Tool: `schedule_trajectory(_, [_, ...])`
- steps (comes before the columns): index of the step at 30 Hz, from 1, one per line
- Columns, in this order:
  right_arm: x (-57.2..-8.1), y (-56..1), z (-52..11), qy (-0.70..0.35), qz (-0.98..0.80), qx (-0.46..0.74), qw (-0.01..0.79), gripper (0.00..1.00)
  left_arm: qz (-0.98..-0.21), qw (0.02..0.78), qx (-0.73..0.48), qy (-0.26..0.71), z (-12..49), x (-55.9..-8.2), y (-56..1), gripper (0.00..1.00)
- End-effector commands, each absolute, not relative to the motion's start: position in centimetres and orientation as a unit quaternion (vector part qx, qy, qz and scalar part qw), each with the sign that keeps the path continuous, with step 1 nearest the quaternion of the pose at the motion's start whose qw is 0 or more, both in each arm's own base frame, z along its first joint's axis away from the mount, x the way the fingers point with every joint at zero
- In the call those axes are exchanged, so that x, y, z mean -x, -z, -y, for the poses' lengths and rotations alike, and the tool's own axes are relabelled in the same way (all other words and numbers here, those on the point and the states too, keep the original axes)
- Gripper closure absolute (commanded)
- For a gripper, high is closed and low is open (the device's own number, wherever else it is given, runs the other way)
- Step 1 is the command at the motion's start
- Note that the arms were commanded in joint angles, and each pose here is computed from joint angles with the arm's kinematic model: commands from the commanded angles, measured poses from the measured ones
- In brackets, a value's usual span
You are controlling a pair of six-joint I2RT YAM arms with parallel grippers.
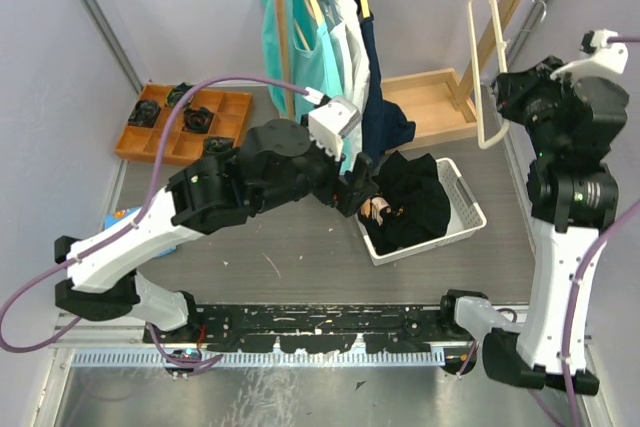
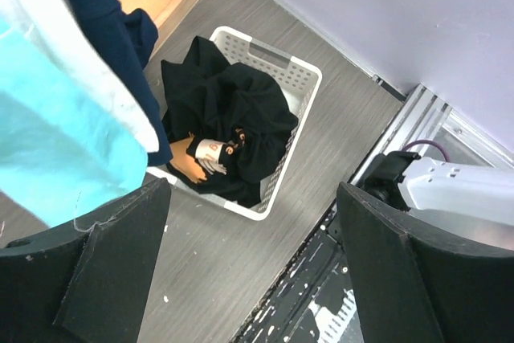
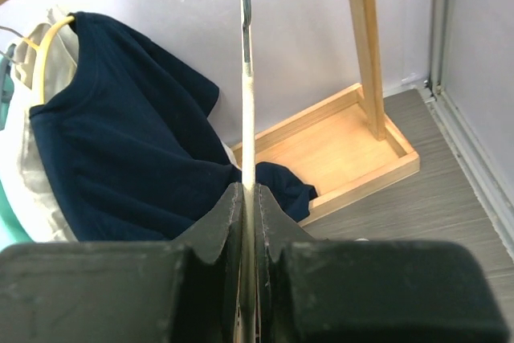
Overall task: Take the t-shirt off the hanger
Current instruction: Place the hanger on the clothesline.
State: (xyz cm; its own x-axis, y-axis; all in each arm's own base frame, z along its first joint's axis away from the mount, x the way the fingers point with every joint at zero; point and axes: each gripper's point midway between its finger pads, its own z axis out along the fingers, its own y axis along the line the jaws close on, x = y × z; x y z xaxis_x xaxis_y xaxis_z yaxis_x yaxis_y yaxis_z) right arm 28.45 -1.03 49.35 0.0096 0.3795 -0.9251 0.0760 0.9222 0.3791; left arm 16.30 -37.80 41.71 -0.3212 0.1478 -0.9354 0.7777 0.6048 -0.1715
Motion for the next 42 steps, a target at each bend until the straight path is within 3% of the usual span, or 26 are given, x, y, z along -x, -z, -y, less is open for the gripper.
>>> schedule_trajectory(1, [-29.8, -53.9, -0.2, -0.145, -0.653, -0.130, 0.732, 0.99, -0.741, 0.513, -0.275, 0.333, 35.2, -16.1, -43.4, 0.09])
schedule_trajectory(14, [-38.0, -57.1, -0.8, -0.171, -0.635, -0.086, 0.748, 0.99, -0.735, 0.562, -0.210, 0.316, 28.6, -16.4, -45.3, 0.08])
schedule_trajectory(42, [-47.0, -55.8, -2.3, -0.211, -0.633, -0.036, 0.744, 0.99, -0.724, 0.614, -0.189, 0.252, 27.1, -18.7, -45.9, 0.08])
